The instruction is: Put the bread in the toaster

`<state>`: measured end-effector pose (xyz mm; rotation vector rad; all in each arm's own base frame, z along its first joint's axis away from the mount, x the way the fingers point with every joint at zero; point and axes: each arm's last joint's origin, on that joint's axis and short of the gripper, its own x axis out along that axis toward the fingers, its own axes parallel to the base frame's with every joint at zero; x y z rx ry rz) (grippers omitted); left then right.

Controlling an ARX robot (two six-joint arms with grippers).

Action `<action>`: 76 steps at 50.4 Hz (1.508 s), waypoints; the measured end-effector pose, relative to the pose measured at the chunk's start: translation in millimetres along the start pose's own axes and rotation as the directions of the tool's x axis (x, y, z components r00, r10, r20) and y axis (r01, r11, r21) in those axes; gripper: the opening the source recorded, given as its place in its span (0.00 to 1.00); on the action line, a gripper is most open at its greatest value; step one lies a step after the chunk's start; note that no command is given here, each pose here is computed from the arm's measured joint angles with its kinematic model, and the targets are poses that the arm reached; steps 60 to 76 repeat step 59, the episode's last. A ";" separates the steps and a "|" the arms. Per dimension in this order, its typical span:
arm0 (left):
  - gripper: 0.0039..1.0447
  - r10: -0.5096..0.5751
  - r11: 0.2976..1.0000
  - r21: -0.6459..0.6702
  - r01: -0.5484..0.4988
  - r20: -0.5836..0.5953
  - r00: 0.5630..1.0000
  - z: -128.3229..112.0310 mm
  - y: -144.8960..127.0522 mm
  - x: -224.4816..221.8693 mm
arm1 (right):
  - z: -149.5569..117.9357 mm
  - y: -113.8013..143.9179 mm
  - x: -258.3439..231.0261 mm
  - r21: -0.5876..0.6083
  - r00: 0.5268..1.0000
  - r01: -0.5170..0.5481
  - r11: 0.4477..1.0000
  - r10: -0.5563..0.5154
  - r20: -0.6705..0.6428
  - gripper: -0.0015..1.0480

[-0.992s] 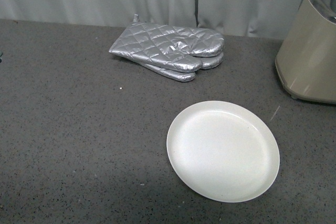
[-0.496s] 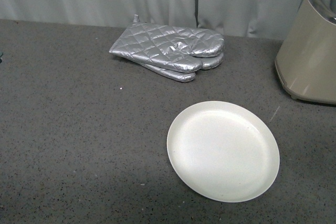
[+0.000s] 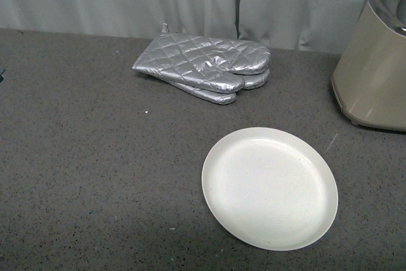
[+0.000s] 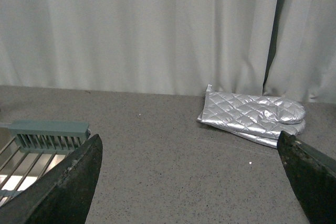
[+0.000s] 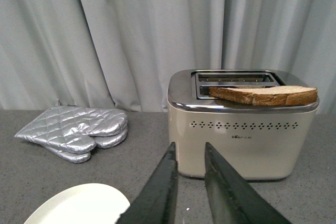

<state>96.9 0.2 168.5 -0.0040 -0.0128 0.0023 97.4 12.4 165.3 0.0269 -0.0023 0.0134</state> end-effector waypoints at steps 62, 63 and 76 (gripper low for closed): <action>0.94 -0.001 1.000 0.000 0.001 0.000 1.000 0.0 0.0 0.0 | -0.1 -12.2 0.0 -0.023 1.000 0.013 1.000 -0.013 -0.001 0.91; 0.94 -0.001 1.000 0.000 0.001 0.000 1.000 0.0 0.0 0.0 | -0.1 -12.2 0.0 -0.023 1.000 0.013 1.000 -0.013 -0.001 0.91; 0.94 -0.001 1.000 0.000 0.001 0.000 1.000 0.0 0.0 0.0 | -0.1 -12.2 0.0 -0.023 1.000 0.013 1.000 -0.013 -0.001 0.91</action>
